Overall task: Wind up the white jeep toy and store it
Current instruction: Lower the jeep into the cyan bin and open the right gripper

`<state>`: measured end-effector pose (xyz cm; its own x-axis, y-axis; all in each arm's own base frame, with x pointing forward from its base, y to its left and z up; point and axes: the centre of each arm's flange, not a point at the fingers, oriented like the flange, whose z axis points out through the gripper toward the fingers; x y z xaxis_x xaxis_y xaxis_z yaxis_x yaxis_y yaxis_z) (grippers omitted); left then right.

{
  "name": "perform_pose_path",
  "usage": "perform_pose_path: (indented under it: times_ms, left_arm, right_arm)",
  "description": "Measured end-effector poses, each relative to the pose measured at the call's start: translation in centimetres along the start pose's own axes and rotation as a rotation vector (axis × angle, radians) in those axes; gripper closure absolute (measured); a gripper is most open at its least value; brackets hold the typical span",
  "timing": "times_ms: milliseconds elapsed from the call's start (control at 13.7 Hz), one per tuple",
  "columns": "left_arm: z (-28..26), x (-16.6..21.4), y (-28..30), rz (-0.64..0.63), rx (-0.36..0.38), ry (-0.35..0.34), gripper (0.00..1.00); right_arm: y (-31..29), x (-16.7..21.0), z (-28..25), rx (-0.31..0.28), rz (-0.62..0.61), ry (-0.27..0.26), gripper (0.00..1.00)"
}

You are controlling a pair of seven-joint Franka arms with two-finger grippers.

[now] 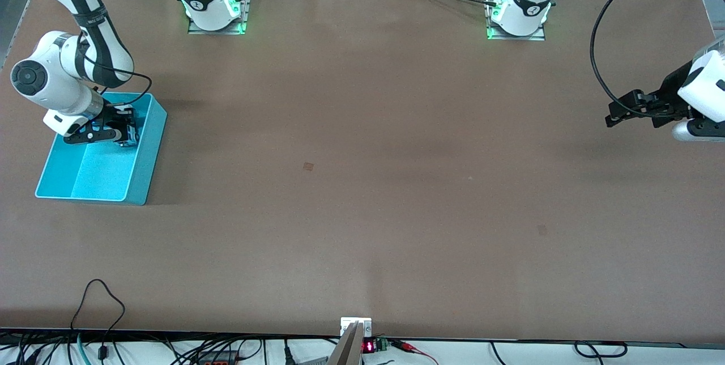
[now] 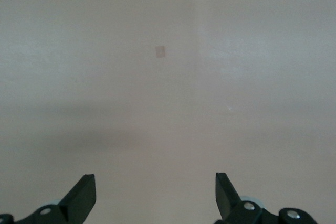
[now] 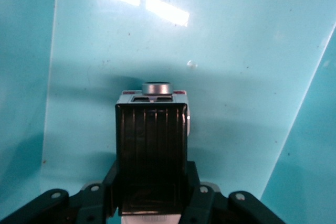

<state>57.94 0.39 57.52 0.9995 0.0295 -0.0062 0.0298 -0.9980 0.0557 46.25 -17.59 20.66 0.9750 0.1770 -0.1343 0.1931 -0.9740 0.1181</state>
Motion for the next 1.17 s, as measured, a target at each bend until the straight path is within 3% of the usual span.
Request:
perform_pose_path:
  times_ms: [364,729,875,1166]
  left_arm:
    - [0.0,0.0,0.0,-0.001,0.000,0.000,0.00]
    - [0.0,0.0,0.0,-0.001,0.000,0.001,0.00]
    - [0.0,0.0,-0.1,-0.001,0.000,0.001,0.00]
    - [0.0,0.0,0.1,0.001,0.000,0.005,0.00]
  right_arm:
    - [0.2,0.0,0.2,-0.005,0.012,0.012,0.46]
    - [0.4,0.1,0.1,-0.008,0.015,0.019,0.01]
    - [0.8,0.7,-0.7,-0.020,0.016,0.045,0.00]
    - [1.5,4.2,-6.7,-0.067,-0.004,0.153,0.00]
